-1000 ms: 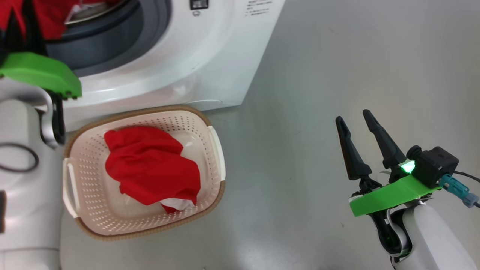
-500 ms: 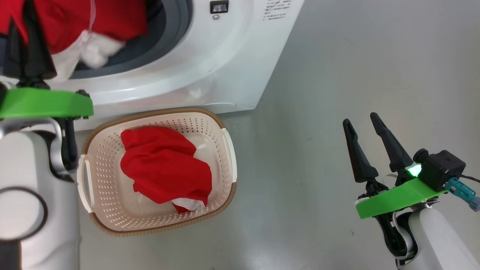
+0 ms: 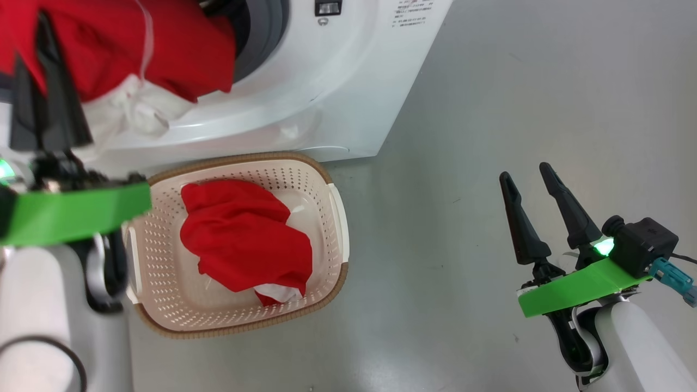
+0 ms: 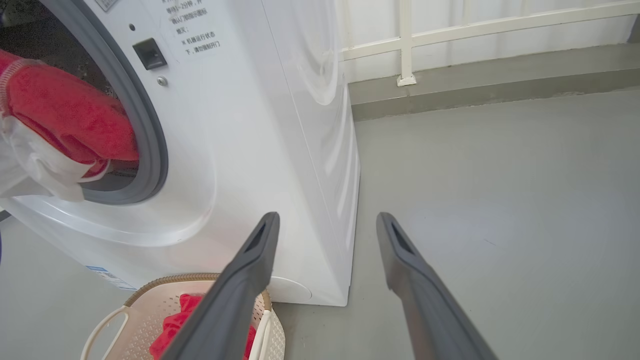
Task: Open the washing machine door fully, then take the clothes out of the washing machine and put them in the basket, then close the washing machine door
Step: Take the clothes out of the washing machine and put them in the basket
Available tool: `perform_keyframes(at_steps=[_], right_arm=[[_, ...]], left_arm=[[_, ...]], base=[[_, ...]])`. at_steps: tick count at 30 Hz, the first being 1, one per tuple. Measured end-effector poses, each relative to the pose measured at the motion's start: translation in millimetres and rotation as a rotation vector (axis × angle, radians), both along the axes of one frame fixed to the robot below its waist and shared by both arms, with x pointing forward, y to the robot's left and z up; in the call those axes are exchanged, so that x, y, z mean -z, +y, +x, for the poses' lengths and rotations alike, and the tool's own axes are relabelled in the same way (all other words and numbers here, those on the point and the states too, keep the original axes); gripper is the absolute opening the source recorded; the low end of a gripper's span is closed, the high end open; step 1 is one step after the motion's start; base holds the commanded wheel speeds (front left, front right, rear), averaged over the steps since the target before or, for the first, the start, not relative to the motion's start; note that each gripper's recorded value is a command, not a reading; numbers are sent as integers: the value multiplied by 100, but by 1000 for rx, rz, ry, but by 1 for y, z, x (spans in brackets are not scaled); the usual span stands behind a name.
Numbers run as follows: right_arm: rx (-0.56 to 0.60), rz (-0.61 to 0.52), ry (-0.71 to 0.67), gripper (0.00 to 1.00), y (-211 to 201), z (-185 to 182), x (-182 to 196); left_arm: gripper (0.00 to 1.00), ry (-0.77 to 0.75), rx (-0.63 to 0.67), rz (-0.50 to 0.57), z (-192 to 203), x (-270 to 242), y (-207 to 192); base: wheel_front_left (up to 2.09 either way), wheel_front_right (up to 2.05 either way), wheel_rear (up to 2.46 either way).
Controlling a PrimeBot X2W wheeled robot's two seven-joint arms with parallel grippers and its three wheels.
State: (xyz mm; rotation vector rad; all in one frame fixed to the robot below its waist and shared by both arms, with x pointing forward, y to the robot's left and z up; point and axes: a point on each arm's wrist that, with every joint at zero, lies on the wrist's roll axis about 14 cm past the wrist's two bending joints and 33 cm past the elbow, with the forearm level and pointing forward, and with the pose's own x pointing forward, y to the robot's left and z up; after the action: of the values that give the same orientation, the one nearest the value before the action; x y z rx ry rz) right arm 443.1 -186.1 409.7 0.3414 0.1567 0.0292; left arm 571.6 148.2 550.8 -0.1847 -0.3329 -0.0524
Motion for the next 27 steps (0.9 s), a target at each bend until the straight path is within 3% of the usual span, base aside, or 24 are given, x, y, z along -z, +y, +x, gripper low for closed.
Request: perform_keyframes(at_steps=[9, 22, 27], right_arm=[[1, -1, 9, 100, -1, -1, 3], [-21, 5, 59, 100, 7, 1, 24], [-20, 1, 67, 100, 6, 5, 30]], left_arm=[[0, 130, 43, -8, -31, 49, -14], [0, 627, 109, -41, -77, 209, -39], [0, 721, 148, -21, -76, 241, -49]], base=[[0, 0, 0], [0, 0, 0], [0, 0, 0]])
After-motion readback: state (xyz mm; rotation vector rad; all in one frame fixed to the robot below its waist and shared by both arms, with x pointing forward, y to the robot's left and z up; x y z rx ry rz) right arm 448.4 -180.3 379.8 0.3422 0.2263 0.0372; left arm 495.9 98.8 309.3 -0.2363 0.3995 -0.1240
